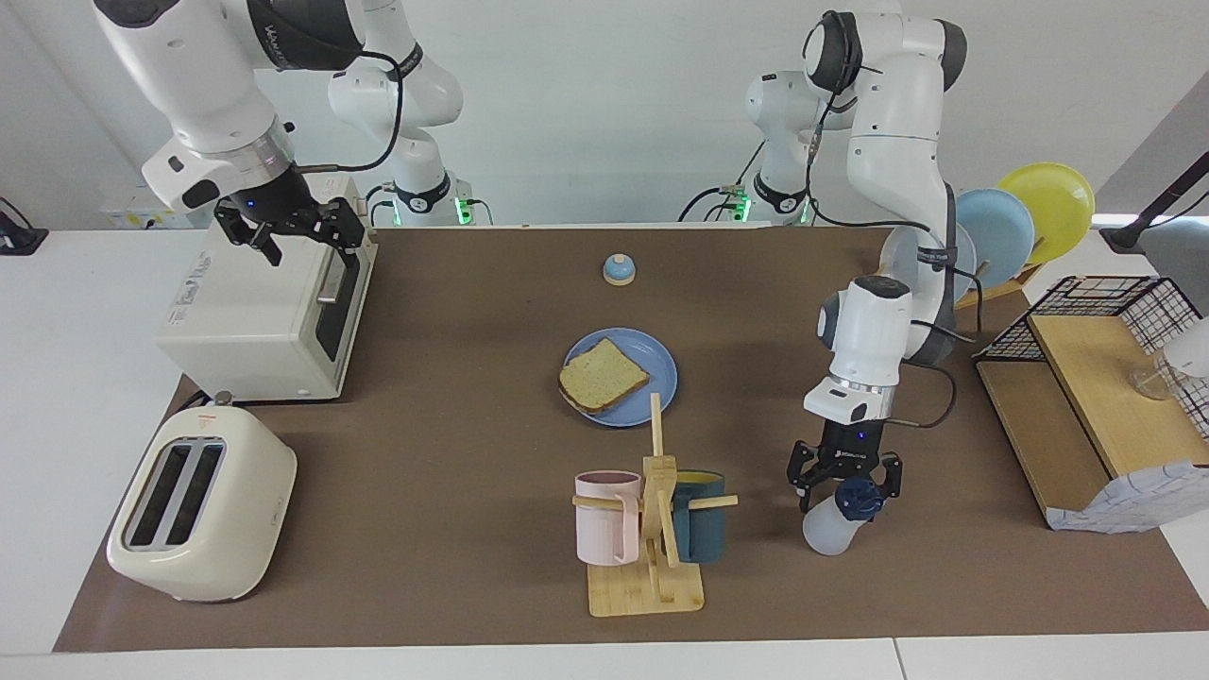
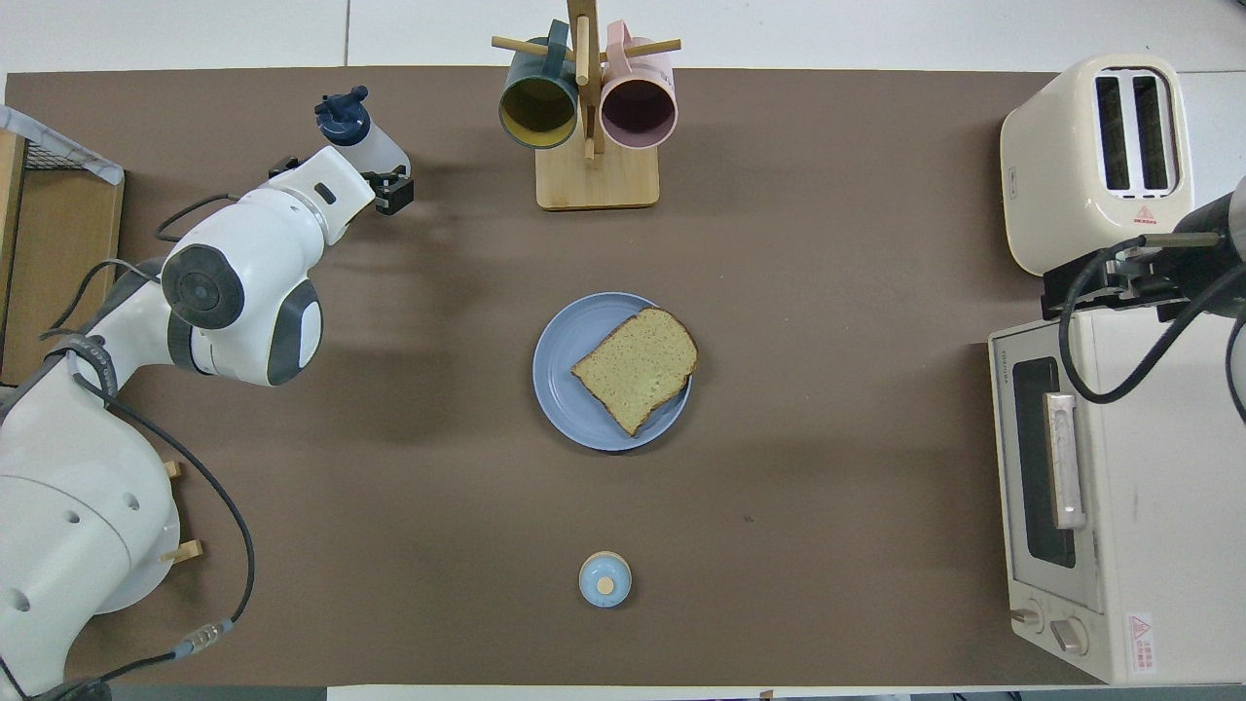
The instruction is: Put bread on plate and add seasoning
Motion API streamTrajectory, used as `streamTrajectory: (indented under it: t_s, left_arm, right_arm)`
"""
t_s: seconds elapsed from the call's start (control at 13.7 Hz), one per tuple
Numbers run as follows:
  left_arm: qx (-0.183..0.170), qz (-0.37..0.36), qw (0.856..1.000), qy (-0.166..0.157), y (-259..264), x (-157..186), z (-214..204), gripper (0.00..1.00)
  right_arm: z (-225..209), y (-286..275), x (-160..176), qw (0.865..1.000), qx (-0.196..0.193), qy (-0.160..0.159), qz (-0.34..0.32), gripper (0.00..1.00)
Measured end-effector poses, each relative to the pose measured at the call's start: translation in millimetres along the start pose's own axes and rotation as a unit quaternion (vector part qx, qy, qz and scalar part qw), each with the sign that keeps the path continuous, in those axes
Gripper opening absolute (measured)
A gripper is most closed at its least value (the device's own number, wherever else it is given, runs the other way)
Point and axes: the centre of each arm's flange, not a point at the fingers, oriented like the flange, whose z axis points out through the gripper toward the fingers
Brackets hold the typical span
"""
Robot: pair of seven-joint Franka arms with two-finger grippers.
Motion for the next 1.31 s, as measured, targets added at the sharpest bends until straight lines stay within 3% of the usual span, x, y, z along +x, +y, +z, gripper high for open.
streamTrajectory:
  t_s: [0.29, 0.51, 0.73, 1.02, 1.31]
  left_arm:
    - [-0.001, -0.009, 1.000, -0.016, 14, -30, -68, 1.00]
    - [-0.011, -0.014, 0.997, -0.080, 83, -33, -118, 1.00]
    - [0.005, -0.005, 0.991, -0.136, 131, 1, -187, 1.00]
    - [0.031, -0.040, 0.975, -0.215, 107, 75, -295, 1.00]
    - [0.019, -0.021, 0.963, -0.269, 24, 102, -341, 1.00]
  right_arm:
    - [0, 0, 0, 1.000, 0.000, 0.000, 0.000, 1.00]
    - [0, 0, 0, 1.000, 0.000, 0.000, 0.000, 1.00]
    - [0, 0, 0, 1.000, 0.000, 0.000, 0.000, 1.00]
    - [0, 0, 0, 1.000, 0.000, 0.000, 0.000, 1.00]
    - [0, 0, 0, 1.000, 0.000, 0.000, 0.000, 1.00]
